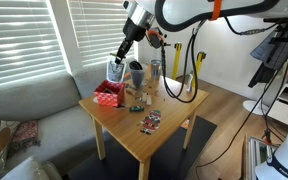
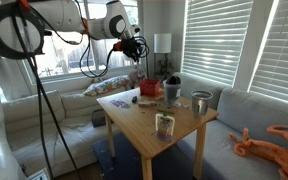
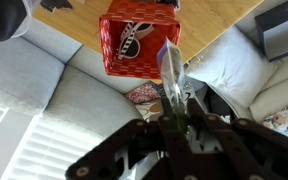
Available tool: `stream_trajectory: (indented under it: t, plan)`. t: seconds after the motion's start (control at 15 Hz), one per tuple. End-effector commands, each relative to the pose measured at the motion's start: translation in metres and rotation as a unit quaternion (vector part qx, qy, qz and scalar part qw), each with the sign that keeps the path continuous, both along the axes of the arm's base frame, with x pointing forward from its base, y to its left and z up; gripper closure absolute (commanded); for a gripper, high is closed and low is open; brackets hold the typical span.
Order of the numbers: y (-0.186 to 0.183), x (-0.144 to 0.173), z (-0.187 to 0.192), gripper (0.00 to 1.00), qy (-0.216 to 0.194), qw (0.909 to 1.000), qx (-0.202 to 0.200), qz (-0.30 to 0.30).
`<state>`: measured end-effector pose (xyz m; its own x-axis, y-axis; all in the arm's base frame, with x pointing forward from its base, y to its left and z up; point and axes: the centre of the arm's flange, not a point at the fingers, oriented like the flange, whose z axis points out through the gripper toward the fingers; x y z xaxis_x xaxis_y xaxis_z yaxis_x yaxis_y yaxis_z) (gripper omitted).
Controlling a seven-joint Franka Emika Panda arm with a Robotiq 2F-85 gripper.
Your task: Put the white pack on the left in the red basket.
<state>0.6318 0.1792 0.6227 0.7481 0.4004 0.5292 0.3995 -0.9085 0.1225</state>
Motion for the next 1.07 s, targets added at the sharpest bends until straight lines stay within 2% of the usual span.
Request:
stream_trajectory:
  t: [0.0,0.33,0.67,1.0]
  plan:
    - [-0.009,0.032,0.000,0.95,0.009,0.9981,0.025,-0.056]
    - [-0.021,0.075,-0.037,0.95,0.030,0.9957,0.049,-0.073]
    - [-0.010,0.095,-0.057,0.95,0.058,0.9946,0.063,-0.059]
    - [0.006,0.096,-0.085,0.95,0.136,0.9878,0.056,-0.052]
